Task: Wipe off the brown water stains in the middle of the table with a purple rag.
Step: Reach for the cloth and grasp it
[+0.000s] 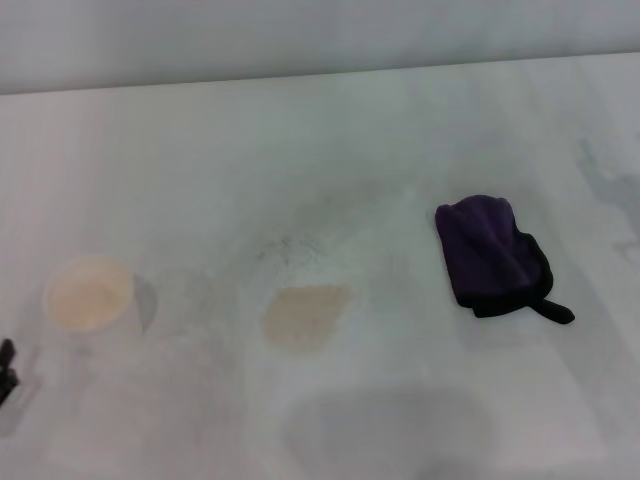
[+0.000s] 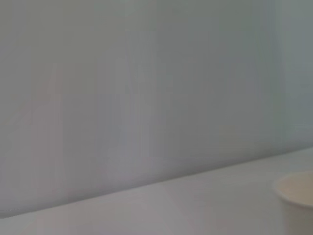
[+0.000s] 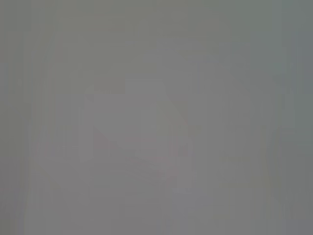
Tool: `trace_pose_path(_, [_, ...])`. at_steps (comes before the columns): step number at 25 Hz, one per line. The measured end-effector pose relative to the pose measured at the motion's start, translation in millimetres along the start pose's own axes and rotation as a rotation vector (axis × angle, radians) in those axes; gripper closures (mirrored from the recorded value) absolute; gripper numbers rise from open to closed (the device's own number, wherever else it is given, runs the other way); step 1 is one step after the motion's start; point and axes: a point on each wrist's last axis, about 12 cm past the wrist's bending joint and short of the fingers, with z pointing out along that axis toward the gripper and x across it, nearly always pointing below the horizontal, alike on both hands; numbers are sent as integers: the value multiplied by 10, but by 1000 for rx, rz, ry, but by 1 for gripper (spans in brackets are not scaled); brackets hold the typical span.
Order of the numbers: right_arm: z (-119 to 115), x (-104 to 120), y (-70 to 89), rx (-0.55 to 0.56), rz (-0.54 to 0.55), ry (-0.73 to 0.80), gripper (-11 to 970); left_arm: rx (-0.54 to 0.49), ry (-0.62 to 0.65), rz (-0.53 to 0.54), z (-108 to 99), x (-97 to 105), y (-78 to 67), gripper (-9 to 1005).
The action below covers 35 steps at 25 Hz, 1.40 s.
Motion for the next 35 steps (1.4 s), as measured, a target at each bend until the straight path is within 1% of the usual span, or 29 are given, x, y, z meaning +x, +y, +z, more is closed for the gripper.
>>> trace_pose_path(2, [-17,-12,2,-3,1,-11,118,-49,-6,-5,-8,-7,57,102])
trace_pose_path(3, [-27,-18,2,-4,2,-16,118,-49,-6,-5,-8,-7,57,102])
trace_pose_path(4, [-38,-22,0,-3,5,-20,118,-97,-12,-11,-15,-12,111,102])
trace_pose_path(7, [-71,-16,-14,2,37,-14,118,-149,-28,-19,-1,-34,179,101])
trace_pose_path(11, [-71,7,-32,-9,81,12,118,-183,-57,-26,76,-82,251,101])
trace_pose_path(15, [-37,34,-13,-53,138,46,118,-243,-92,-57,155,-135,348,103])
trace_pose_path(16, [-19,37,-6,-72,158,55,118,-258,-111,-68,201,-167,385,103])
trace_pose_path(19, [69,27,12,-159,226,82,119,-269,-132,-78,262,-205,422,103])
trace_pose_path(21, [148,9,20,-227,290,112,119,-273,-137,-80,278,-215,433,103])
trace_pose_path(22, [195,-1,21,-261,320,134,119,-287,-146,-82,311,-233,461,103])
trace_pose_path(25, [366,-37,17,-374,386,231,119,-291,-152,-83,338,-247,470,103])
trace_pose_path(27, [481,-53,22,-441,412,321,119,-290,-155,-83,352,-254,471,103])
trace_pose_path(30, [655,-83,21,-524,416,469,119,-287,-161,-83,378,-266,472,103])
trace_pose_path(35, [910,-174,128,-662,360,698,119,-285,-168,-81,403,-283,479,104])
